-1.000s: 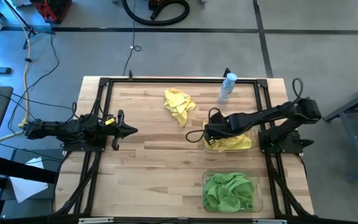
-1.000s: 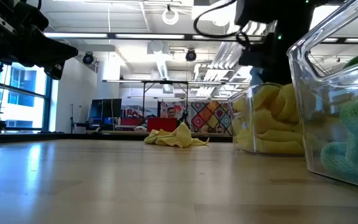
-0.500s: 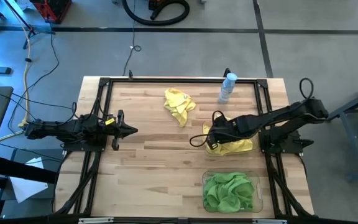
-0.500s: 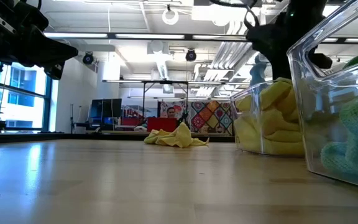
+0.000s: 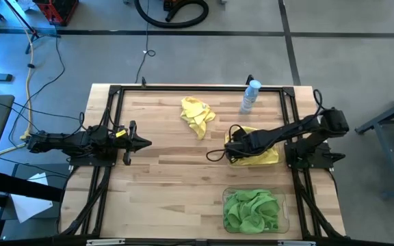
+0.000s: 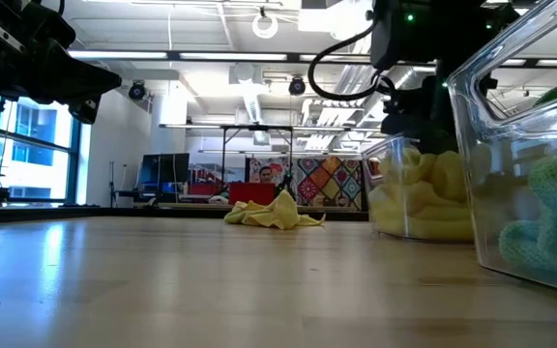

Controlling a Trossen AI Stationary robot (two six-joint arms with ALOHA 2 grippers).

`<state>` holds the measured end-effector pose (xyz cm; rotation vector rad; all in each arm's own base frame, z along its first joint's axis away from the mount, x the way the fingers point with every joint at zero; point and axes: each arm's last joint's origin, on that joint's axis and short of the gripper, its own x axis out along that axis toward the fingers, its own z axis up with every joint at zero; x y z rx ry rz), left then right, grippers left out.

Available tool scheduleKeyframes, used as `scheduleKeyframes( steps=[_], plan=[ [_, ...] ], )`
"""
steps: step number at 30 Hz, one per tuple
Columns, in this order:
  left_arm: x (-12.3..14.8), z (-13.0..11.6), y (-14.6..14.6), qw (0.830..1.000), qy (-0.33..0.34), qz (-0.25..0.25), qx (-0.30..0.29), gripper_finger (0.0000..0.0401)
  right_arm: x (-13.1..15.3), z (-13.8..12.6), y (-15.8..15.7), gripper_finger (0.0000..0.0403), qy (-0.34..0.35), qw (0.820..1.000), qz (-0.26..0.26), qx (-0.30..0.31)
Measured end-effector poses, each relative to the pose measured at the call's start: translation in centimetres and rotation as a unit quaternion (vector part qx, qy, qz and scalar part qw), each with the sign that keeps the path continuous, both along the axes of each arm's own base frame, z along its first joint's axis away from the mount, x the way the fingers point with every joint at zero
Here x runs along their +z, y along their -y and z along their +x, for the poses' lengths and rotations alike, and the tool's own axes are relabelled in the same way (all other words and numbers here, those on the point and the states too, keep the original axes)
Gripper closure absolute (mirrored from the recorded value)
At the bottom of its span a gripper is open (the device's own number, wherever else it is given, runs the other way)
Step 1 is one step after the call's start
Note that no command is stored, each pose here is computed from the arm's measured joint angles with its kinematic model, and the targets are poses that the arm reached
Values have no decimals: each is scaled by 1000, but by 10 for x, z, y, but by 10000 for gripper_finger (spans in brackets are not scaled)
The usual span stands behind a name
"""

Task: Sort microfiber towel by color & place in baskets
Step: Put the yellow microfiber towel into the top transparent bin

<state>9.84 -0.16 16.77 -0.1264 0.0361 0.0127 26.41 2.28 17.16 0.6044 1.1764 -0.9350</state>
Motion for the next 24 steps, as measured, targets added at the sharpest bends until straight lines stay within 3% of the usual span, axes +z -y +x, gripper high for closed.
scheduleKeyframes(
  steps=[6,15,24],
  plan=[
    [0,0,0,1000,0,0,0,400,12,-5,1,403,17,1000,9,0],
    [0,0,0,1000,0,0,0,400,40,-13,-1,403,99,995,26,-11],
    [0,0,0,1000,0,0,0,400,43,-4,5,403,143,989,30,-19]
  ],
)
